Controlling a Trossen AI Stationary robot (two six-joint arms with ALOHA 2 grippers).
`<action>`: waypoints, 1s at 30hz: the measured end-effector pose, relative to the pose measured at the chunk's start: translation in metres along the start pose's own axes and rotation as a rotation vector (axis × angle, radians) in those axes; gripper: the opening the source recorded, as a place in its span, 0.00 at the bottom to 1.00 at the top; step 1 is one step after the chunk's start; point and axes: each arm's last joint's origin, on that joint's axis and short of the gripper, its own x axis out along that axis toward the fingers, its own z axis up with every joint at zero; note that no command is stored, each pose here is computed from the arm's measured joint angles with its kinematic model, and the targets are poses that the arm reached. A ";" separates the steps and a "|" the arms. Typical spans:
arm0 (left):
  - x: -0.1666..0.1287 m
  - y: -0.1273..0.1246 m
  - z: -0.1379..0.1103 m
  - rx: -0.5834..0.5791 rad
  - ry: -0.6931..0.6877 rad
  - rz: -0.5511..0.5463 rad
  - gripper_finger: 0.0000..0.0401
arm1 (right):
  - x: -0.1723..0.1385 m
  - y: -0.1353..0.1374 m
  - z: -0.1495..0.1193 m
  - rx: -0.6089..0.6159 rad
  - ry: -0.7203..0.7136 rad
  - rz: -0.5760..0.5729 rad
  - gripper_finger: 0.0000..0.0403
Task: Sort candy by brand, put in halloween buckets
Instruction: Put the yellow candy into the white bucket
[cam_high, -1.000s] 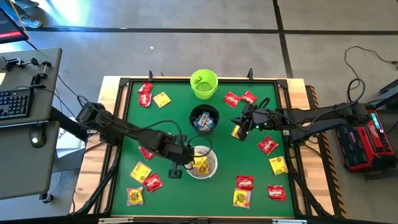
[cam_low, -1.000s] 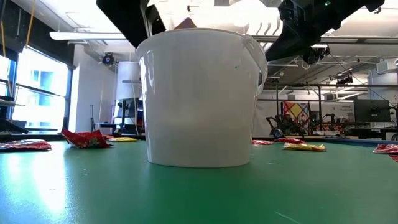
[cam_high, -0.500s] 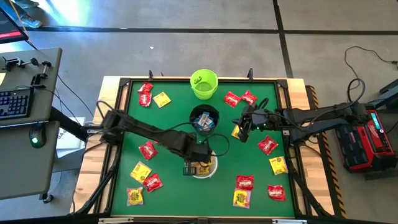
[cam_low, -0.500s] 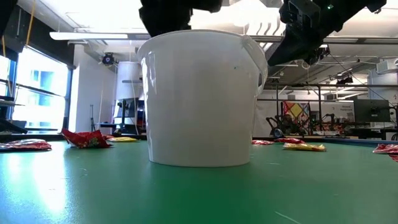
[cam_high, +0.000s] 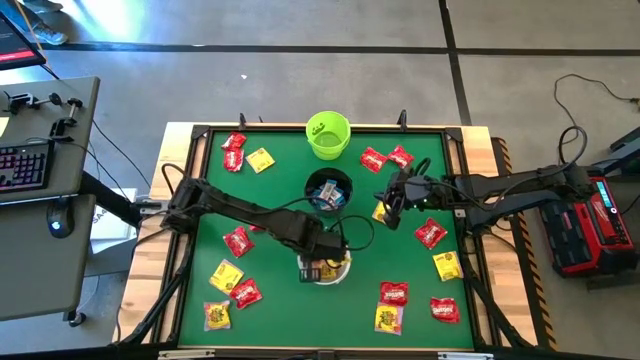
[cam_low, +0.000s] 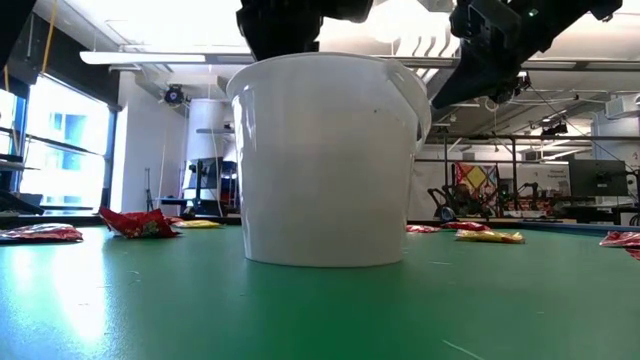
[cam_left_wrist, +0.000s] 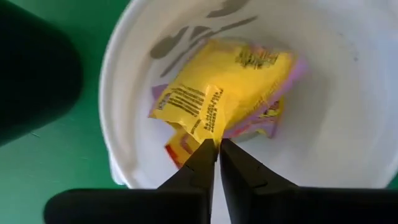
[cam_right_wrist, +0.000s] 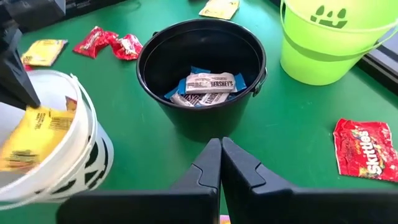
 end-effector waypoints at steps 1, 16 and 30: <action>0.000 -0.001 0.000 -0.008 0.004 -0.010 0.06 | 0.000 0.000 0.000 -0.007 0.002 0.000 0.00; -0.041 -0.025 -0.022 0.002 -0.045 -0.018 0.20 | 0.000 0.001 -0.001 -0.027 0.013 0.028 0.00; -0.104 -0.066 -0.087 -0.114 0.016 -0.086 0.00 | 0.000 0.001 0.000 -0.047 0.011 0.036 0.00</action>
